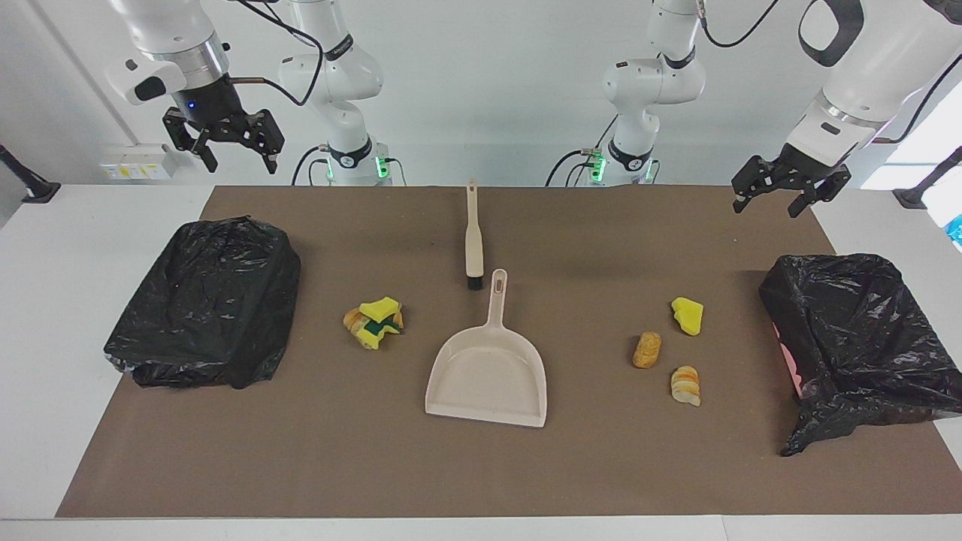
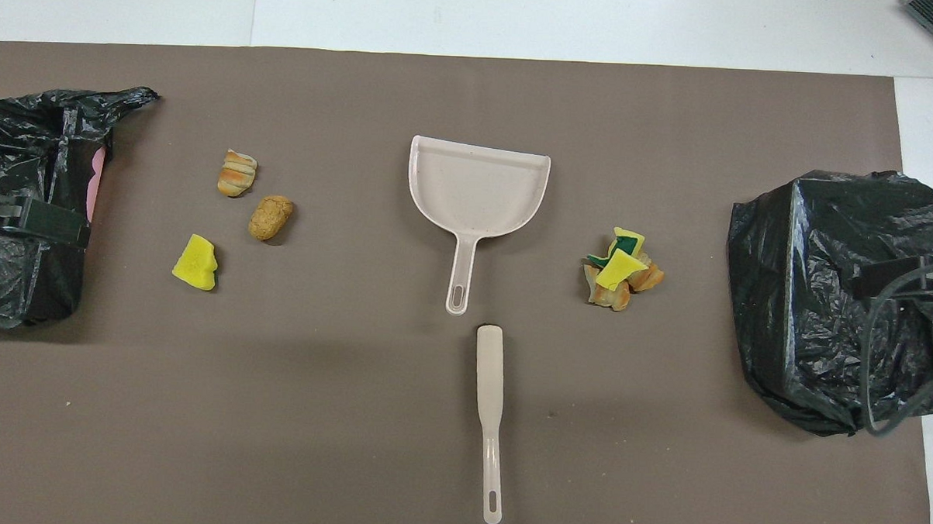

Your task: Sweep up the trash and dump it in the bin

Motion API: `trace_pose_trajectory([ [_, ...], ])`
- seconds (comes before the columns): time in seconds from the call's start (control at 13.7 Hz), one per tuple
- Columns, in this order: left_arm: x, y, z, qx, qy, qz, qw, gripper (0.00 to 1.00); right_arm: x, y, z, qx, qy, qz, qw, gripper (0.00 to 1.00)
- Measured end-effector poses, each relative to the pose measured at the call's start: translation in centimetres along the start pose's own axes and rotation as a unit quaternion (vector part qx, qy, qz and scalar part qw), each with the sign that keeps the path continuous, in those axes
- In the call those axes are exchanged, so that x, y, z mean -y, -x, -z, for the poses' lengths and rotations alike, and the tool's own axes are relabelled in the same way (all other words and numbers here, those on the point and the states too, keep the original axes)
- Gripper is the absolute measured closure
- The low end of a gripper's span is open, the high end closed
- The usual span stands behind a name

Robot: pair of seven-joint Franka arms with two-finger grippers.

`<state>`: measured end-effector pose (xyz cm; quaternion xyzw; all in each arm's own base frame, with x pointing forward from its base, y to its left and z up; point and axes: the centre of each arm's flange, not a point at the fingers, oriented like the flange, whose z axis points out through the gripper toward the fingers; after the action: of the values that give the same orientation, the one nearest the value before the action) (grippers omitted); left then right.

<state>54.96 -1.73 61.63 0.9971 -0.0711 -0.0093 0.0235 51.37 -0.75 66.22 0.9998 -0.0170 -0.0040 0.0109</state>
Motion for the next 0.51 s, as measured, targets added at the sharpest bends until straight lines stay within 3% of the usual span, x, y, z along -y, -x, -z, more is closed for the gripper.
trace_pose_trajectory([
  [0.51,0.09,0.07,-0.04,0.003,0.000,0.001,1.000,0.00,0.00,0.00,0.00,0.000,0.000,0.000,1.000,0.00],
])
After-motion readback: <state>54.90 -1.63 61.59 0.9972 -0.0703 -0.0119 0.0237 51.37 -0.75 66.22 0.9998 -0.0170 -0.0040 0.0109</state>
